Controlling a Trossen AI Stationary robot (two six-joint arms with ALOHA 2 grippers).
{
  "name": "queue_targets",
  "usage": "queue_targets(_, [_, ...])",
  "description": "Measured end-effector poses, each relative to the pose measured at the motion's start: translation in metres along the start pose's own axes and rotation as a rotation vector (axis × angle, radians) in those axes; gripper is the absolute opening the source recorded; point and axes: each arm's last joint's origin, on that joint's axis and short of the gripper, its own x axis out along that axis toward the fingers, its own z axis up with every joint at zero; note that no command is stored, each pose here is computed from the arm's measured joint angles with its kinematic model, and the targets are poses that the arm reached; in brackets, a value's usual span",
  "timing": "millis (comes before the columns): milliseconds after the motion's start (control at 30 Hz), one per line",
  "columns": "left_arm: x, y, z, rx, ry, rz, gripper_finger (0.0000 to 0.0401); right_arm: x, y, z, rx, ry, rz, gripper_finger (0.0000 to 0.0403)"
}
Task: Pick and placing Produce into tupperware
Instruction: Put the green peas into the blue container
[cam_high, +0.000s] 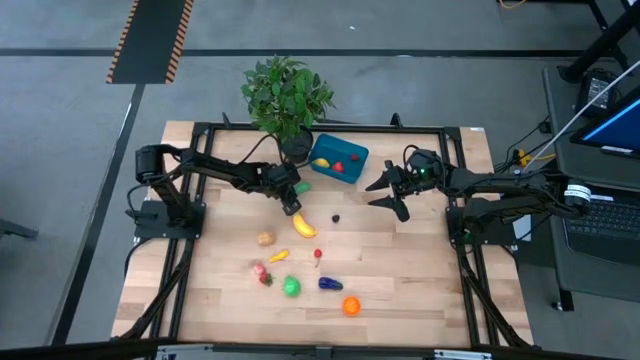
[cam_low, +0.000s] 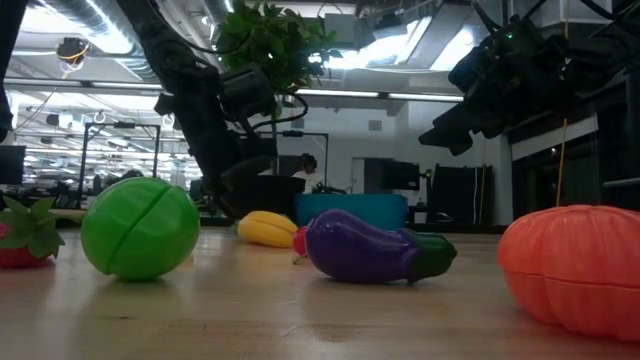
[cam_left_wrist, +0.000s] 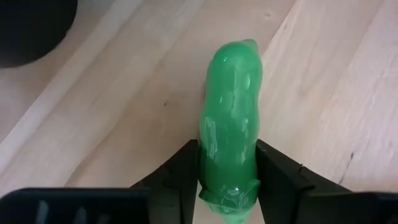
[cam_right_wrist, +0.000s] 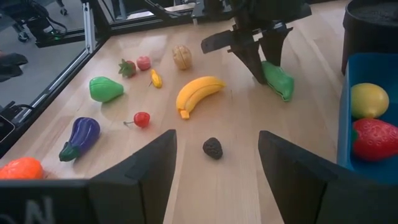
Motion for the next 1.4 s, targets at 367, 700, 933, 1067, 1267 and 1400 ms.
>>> queue_targets(367, [-0.044,0.001,0.011,-0.003,-0.096,-0.028,0.0119,0.0,0.0,-0.001,0.001,0.006,0.0,0.0228])
queue_targets(700, [-0.118,-0.003,0.007,0.01,-0.211,-0.099,0.0119,0.0,0.0,-0.001,0.002,0.008,0.001,0.0228])
queue_targets(933, [-0.159,-0.016,-0.001,0.042,-0.337,-0.207,0.0119,0.0,0.0,-0.001,0.0,0.005,0.0,0.0228])
queue_targets(1067, [-0.171,-0.024,-0.008,0.072,-0.385,-0.195,0.0122,0.0,0.0,-0.001,0.001,0.005,0.0,0.0228])
queue_targets(1267, [-0.167,-0.039,-0.02,0.135,-0.478,-0.102,0.0119,0.0,0.0,-0.001,0.001,0.005,0.0,0.0228])
queue_targets(1400, [-0.156,-0.042,-0.032,0.137,-0.524,-0.121,0.0119,0.0,0.0,-0.001,0.002,0.005,0.001,0.0228])
